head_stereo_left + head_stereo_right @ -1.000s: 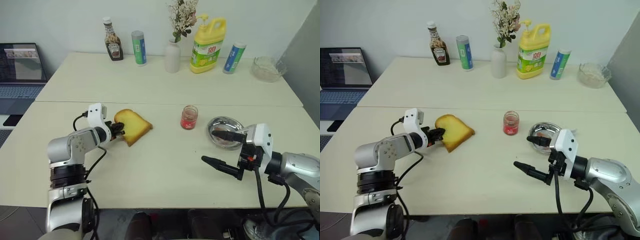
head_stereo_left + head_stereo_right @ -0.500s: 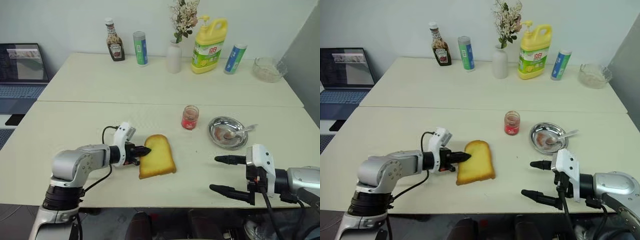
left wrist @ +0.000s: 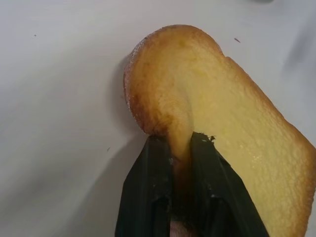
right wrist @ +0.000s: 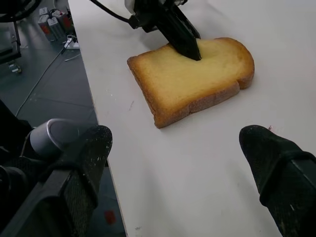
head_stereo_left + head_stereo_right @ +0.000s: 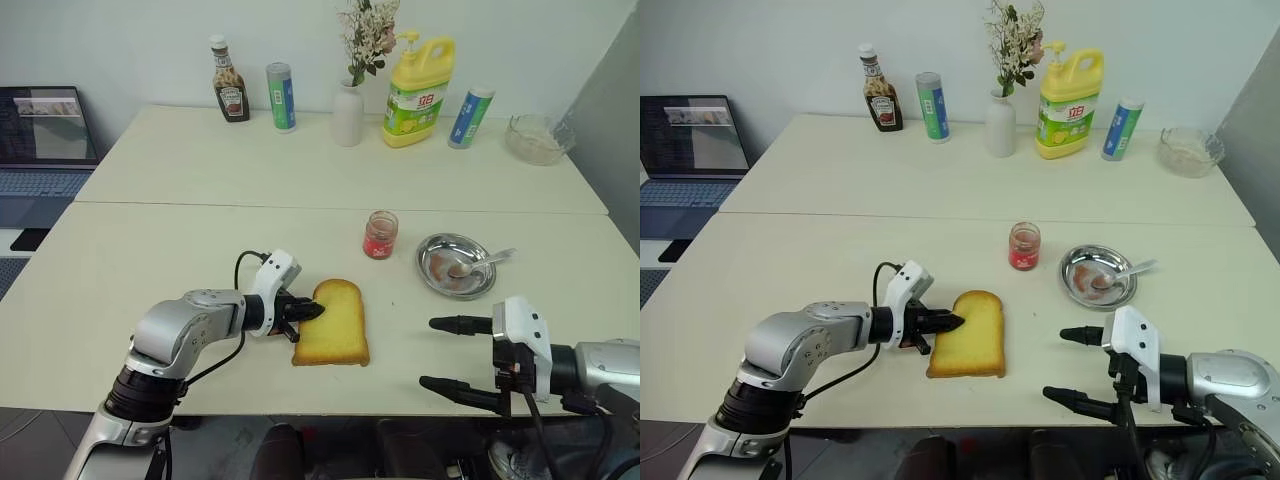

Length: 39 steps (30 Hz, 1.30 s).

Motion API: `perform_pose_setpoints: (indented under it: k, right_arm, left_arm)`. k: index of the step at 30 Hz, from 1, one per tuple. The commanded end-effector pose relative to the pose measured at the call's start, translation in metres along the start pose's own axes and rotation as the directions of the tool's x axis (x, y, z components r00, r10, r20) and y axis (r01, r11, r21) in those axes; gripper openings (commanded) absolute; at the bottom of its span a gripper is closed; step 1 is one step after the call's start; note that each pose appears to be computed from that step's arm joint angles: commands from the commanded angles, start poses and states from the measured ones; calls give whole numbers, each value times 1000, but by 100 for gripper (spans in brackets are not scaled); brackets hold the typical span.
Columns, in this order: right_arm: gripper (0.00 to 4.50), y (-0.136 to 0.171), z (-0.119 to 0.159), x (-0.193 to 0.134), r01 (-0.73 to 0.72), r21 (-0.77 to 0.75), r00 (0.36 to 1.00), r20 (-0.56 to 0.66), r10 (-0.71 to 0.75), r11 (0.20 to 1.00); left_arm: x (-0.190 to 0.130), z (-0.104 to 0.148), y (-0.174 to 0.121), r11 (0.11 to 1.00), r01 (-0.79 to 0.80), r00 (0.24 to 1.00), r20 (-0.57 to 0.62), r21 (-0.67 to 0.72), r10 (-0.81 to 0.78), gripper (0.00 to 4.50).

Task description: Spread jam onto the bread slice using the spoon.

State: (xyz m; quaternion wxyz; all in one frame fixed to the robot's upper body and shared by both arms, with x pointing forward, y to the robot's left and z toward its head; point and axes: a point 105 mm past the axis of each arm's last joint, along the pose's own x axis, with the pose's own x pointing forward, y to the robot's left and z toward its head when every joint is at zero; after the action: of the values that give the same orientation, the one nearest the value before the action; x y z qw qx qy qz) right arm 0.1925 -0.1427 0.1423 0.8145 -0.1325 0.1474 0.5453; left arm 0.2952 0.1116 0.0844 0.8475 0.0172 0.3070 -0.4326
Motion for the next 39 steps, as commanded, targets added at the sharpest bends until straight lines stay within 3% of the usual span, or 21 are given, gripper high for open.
perform_pose_setpoints:
  k: [1,8,9,16,18,23,30,35,39]
  right_arm:
    - [450,2,12,-6,-3,-28,1000,30,4,1000]
    - [450,6,11,-6,1,-22,1000,31,0,1000]
    - [450,7,11,-6,2,-22,1000,31,-1,1000]
    - [450,1,14,-8,26,-36,999,43,-25,999]
    - [450,-10,15,-12,91,-30,994,67,-89,995]
    - [450,-40,12,-32,271,90,949,140,-281,958]
    - [450,-77,12,-61,511,313,767,254,-589,800]
    - [450,-92,-6,-72,583,422,680,214,-701,694]
    - [450,-119,-30,-81,611,597,531,178,-829,519]
  left_arm:
    - [3,1,-4,999,23,1000,-10,49,-23,205]
    - [-5,8,7,998,-26,999,23,53,25,436]
    - [-7,8,8,997,-37,999,29,61,35,447]
    - [-31,22,24,966,-204,972,149,158,181,447]
    - [-55,47,31,920,-298,930,295,254,220,447]
    - [-84,84,-1,846,-248,905,424,472,28,447]
    - [-99,101,-57,673,-65,920,306,737,-246,447]
    - [-98,95,-74,669,83,918,205,739,-340,447]
    - [-89,88,-81,656,170,905,148,735,-399,447]
